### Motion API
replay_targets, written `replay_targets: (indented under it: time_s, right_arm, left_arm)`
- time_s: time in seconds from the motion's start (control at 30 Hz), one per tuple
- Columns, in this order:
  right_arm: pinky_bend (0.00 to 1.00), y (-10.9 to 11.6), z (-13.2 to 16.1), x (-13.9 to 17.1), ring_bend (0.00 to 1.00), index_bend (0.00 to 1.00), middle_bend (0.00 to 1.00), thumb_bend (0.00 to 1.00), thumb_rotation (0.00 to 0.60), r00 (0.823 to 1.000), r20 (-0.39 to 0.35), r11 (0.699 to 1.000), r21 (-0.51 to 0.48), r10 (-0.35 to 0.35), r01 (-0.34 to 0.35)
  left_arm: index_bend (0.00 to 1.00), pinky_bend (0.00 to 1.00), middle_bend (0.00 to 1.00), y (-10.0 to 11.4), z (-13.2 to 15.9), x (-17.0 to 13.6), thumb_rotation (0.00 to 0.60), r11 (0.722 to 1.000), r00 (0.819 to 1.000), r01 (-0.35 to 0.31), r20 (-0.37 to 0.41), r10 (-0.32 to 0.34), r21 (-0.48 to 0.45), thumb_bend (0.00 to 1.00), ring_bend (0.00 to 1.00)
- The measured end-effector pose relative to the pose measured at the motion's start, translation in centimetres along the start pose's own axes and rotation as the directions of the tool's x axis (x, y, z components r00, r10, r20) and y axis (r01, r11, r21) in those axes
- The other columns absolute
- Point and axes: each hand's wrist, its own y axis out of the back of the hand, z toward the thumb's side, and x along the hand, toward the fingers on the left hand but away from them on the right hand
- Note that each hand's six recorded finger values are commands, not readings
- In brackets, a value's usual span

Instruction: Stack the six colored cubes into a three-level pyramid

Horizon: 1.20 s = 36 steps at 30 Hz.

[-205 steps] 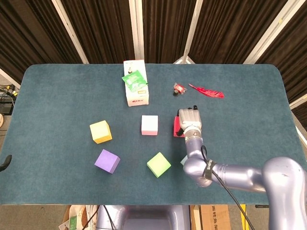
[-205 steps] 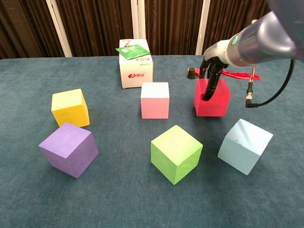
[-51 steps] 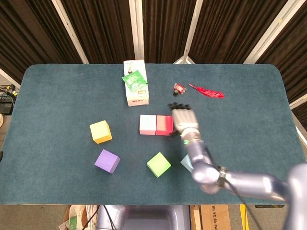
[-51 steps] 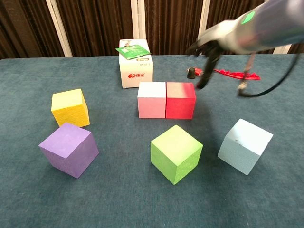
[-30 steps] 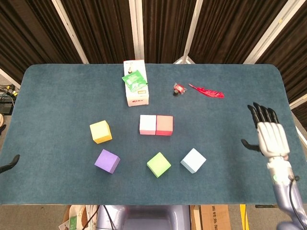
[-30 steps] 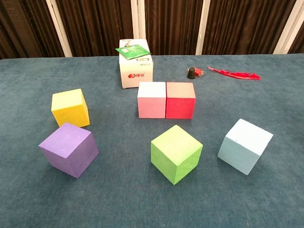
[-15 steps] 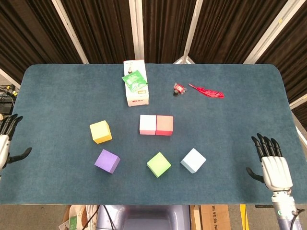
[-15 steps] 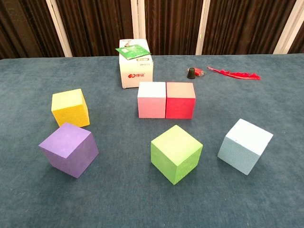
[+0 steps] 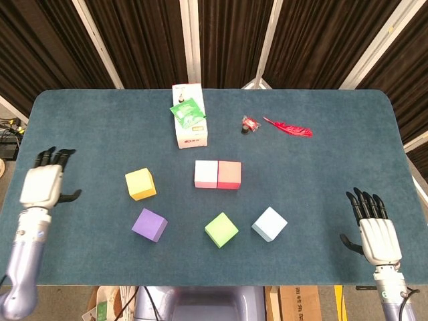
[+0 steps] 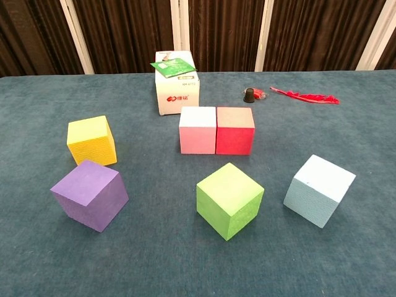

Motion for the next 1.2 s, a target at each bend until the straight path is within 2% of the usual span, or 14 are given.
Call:
replay_targets:
  time_s: [0.13,0.3,0.47,0.73,1.2]
  right_arm:
    - [0.00,-0.2,-0.1,-0.1,0.00,0.00,0.00,0.23,0.600,1.000,0.008,1.000,0.004,0.002,-0.002]
    - [0.00,-0.1,-0.5,-0.2,0.00,0.00,0.00,0.23,0.600,1.000,0.026,1.000,0.004,-0.005,0.005]
    - [0.00,0.0,-0.7,-0.3,0.00,0.00,0.00,0.23,0.600,0.999,0.038,1.000,0.004,-0.010,0.010]
    - [0.00,-0.1,-0.9,-0.4,0.00,0.00,0.00,0.23,0.600,0.999,0.046,1.000,0.003,-0.008,0.008]
    - [0.00,-0.7,-1.4,-0.8,0.00,0.00,0.00,0.24,0.600,0.998,0.059,1.000,-0.001,0.016,-0.016]
  left_arm:
    - [0.15,0.00,0.16,-1.3,2.5,0.9,0.600,0.999,0.999,0.044,0.007,-0.044,0.001,0.25,0.00]
    - [0.16,0.00,0.18,-3.9,6.6,1.8,0.600,0.992,0.991,0.129,0.032,-0.129,0.011,0.25,0.00]
    - [0.16,0.00,0.20,-5.3,9.2,2.1,0.600,0.987,0.987,0.158,0.037,-0.159,0.017,0.25,0.00]
    - [0.17,0.00,0.23,-6.3,10.6,2.0,0.600,0.986,0.985,0.167,0.049,-0.167,0.002,0.25,0.00]
    - [0.19,0.00,0.19,-7.5,11.2,2.4,0.600,0.986,0.985,0.165,0.041,-0.165,0.002,0.25,0.00]
